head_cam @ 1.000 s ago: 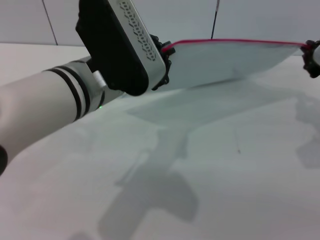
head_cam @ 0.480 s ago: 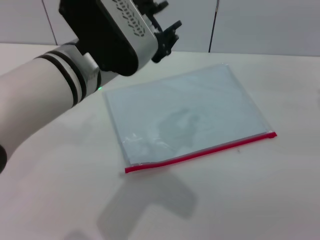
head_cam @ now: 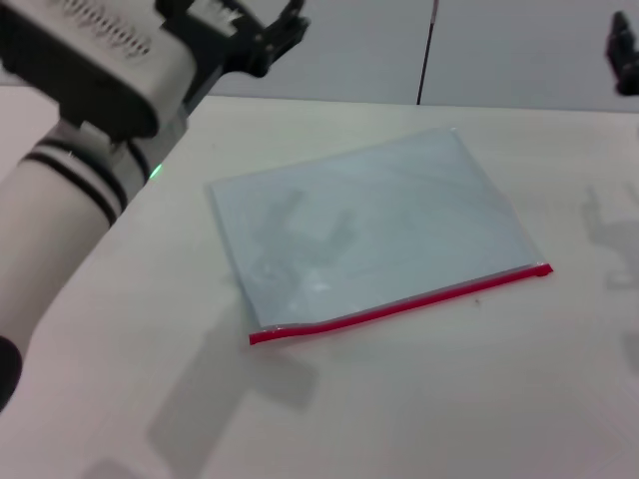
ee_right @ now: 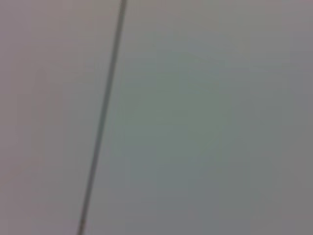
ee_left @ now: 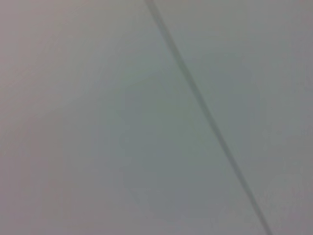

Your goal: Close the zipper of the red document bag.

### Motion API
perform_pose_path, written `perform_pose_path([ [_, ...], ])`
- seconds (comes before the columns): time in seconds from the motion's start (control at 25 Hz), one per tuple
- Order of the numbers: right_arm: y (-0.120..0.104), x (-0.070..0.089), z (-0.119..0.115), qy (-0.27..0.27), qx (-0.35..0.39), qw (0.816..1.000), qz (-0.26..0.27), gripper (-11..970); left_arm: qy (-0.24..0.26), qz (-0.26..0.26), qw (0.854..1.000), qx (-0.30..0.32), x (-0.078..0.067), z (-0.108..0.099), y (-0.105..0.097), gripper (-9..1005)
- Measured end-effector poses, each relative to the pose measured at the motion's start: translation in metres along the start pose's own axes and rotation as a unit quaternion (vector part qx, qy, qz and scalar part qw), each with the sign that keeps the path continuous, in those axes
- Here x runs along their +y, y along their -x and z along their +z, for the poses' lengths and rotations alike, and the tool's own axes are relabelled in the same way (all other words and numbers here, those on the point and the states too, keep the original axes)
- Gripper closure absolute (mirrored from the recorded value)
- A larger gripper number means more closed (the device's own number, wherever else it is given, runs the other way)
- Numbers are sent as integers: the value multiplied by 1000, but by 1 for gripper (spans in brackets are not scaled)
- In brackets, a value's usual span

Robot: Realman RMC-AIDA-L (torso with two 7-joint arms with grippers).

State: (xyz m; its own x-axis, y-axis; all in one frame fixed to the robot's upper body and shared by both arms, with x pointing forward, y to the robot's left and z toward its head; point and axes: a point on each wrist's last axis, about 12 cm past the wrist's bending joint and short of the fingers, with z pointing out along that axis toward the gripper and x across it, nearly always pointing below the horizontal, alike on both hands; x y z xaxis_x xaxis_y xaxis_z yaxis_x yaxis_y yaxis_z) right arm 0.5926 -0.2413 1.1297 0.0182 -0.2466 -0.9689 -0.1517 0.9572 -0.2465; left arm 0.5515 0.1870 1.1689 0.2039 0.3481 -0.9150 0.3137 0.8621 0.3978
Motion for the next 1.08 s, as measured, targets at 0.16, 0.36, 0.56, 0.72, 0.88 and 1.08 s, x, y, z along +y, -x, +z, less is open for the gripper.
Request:
perform_pose_path([
  [0.16, -19, 28, -11, 4, -42, 999, -6, 469, 36, -13, 999, -7, 2, 1, -30, 215],
  [0.36, -44, 45, -15, 15, -40, 999, 4, 471, 66, -10, 997, -24, -3, -5, -63, 132],
  [0.56, -64, 43, -19, 20, -16, 999, 25, 472, 86, -19, 995, -38, -6, -12, -77, 118],
  [0.72, -72, 40, -21, 17, -7, 1000, 23, 472, 86, -32, 995, -25, -8, -11, -84, 118],
  [0.88, -77, 35, -22, 7, 2, 999, 31, 472, 81, -49, 995, -10, -12, -12, -92, 117],
  [1.08, -84, 32, -24, -2, 16, 999, 43, 472, 75, -67, 995, -7, -12, -10, -97, 117],
])
